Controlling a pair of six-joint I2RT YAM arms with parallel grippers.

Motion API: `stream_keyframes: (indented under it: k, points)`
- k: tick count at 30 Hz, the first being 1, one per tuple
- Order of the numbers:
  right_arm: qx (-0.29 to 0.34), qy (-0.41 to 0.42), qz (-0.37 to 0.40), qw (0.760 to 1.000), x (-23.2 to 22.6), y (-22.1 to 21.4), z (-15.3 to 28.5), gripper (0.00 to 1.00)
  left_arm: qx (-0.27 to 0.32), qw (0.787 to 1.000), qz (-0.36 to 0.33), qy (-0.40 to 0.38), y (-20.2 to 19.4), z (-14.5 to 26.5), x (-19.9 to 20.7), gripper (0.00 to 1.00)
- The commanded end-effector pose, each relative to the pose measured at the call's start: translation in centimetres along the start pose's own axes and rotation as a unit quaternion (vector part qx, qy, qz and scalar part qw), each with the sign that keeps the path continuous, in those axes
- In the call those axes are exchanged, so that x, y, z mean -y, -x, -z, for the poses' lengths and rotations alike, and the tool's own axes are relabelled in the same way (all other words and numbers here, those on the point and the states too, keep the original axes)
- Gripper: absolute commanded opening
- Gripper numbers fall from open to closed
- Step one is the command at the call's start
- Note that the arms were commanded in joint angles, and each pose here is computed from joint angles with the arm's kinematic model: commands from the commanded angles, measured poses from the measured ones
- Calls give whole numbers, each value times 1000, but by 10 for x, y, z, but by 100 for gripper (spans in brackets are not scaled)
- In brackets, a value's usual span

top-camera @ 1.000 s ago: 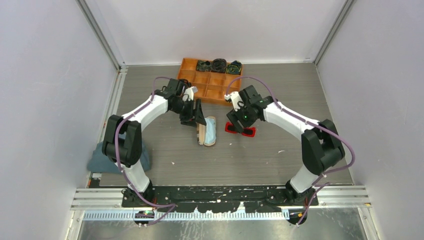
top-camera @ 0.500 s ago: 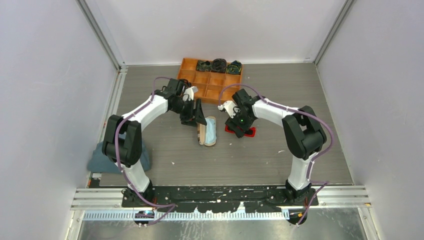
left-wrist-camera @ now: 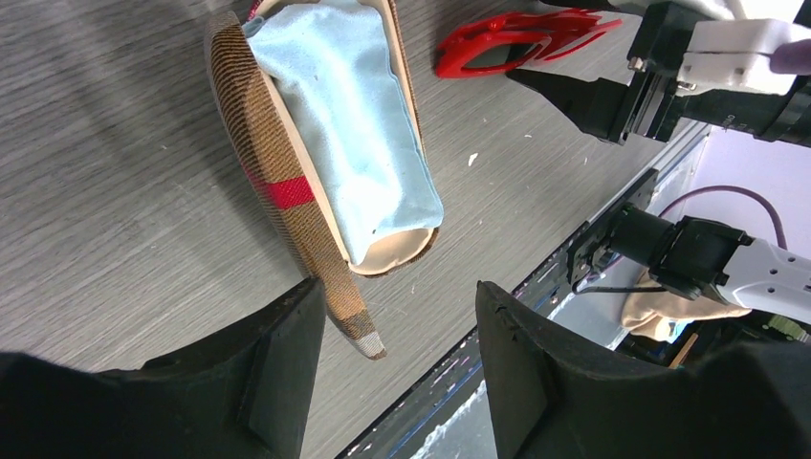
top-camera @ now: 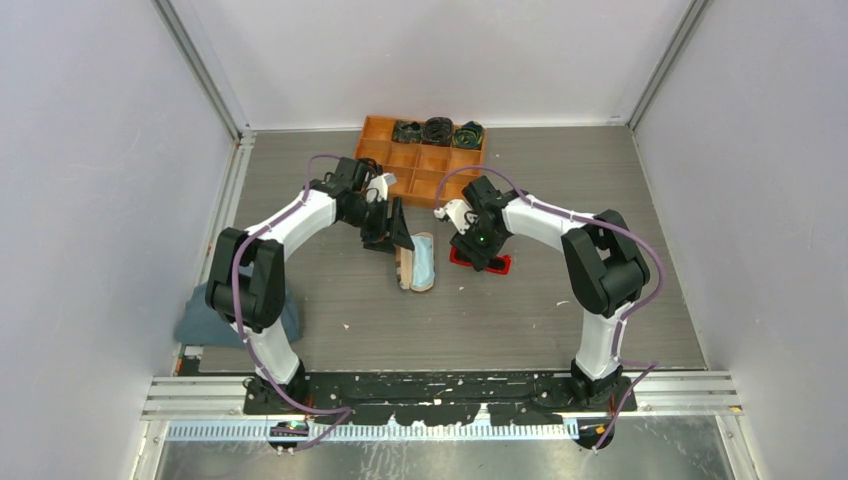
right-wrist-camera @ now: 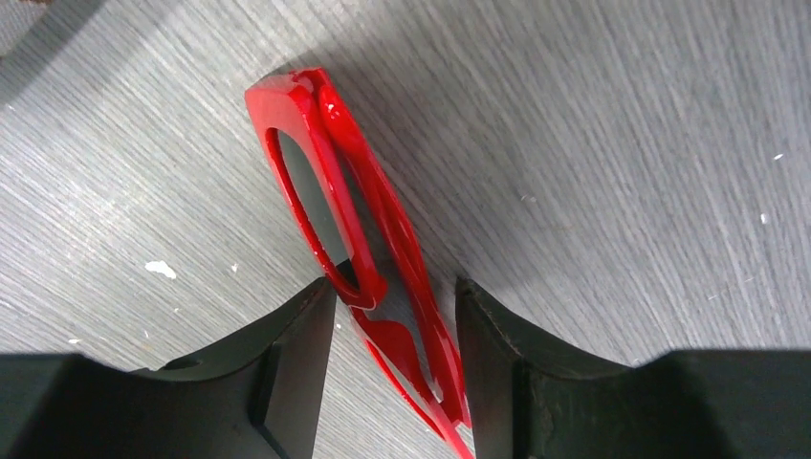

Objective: Organize the sunglasses
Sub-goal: Pick up the sunglasses from the center of the board.

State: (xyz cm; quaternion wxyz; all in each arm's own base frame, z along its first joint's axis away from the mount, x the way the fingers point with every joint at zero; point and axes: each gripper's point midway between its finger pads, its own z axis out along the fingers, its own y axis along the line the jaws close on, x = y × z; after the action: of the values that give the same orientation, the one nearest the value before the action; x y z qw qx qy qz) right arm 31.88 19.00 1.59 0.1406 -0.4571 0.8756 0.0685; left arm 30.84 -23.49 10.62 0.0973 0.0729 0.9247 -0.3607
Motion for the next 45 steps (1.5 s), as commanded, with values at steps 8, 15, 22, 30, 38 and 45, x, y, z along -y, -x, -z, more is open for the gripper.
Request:
stream_keyframes:
  k: [8, 15, 22, 30, 38, 45]
  points:
    - [16, -5, -14, 1000, 6, 19, -10, 47, 2, 1000, -4, -22, 3, -4, 4, 60]
    - [25, -24, -47, 998, 12, 21, -7, 35, -1, 1000, -6, -22, 3, -5, 4, 60]
    - [110, -30, -171, 979, 27, 49, 37, 34, 0, 1000, -7, -22, 2, -3, 4, 60]
    - [226, 52, -286, 930, 1, 89, 93, 35, 5, 1000, -11, -22, 5, 0, 6, 59]
    - [302, 122, -465, 823, -15, 135, 107, 34, 6, 1000, -8, -24, 6, 0, 7, 59]
    - [305, 98, -479, 817, -40, 157, 85, 35, 6, 1000, -9, -28, 6, 1, 8, 59]
